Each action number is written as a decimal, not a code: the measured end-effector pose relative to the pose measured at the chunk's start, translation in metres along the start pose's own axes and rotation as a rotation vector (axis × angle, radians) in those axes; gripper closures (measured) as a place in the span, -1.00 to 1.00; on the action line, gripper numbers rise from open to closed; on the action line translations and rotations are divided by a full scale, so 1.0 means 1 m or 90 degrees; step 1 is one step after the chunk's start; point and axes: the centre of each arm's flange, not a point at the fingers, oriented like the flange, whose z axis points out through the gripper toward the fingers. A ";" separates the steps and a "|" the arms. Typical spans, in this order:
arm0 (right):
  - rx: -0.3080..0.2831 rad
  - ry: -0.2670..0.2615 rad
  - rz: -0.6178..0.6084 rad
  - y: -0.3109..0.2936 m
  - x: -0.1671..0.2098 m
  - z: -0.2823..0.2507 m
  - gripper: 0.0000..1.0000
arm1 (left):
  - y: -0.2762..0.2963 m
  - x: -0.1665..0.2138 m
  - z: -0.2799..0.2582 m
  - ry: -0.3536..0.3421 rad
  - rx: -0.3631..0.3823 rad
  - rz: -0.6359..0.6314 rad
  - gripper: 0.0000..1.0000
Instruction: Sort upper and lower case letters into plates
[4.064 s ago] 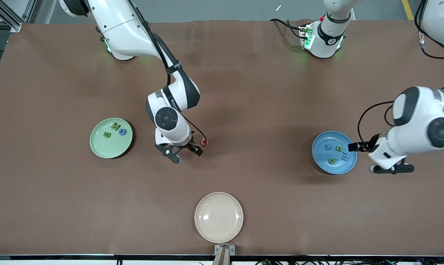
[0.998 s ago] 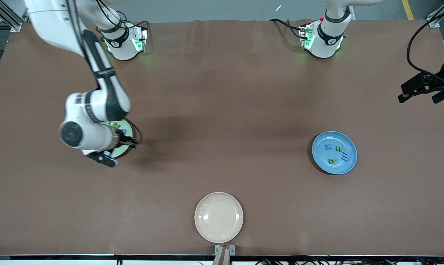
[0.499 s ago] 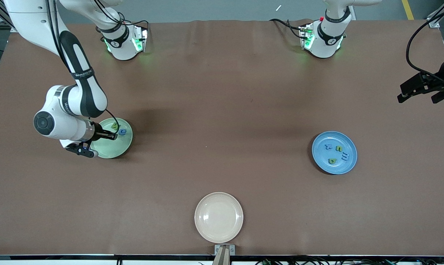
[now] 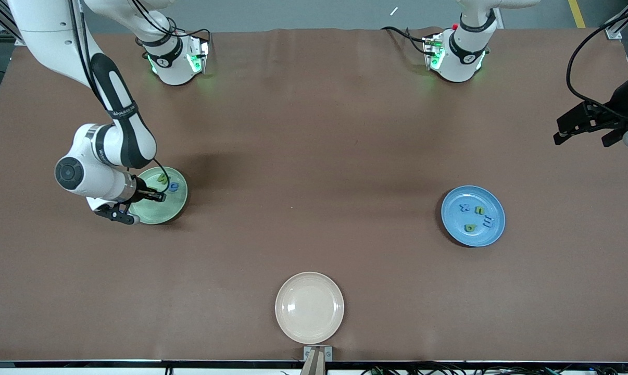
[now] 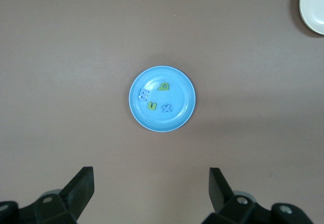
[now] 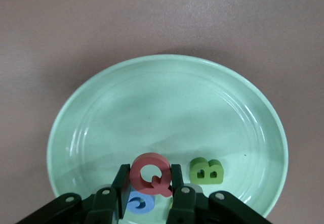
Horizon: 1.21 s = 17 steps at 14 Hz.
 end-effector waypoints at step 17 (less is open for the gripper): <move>-0.002 -0.071 -0.029 -0.014 0.007 -0.055 -1.00 | 0.000 0.000 0.000 0.001 0.000 0.000 -1.00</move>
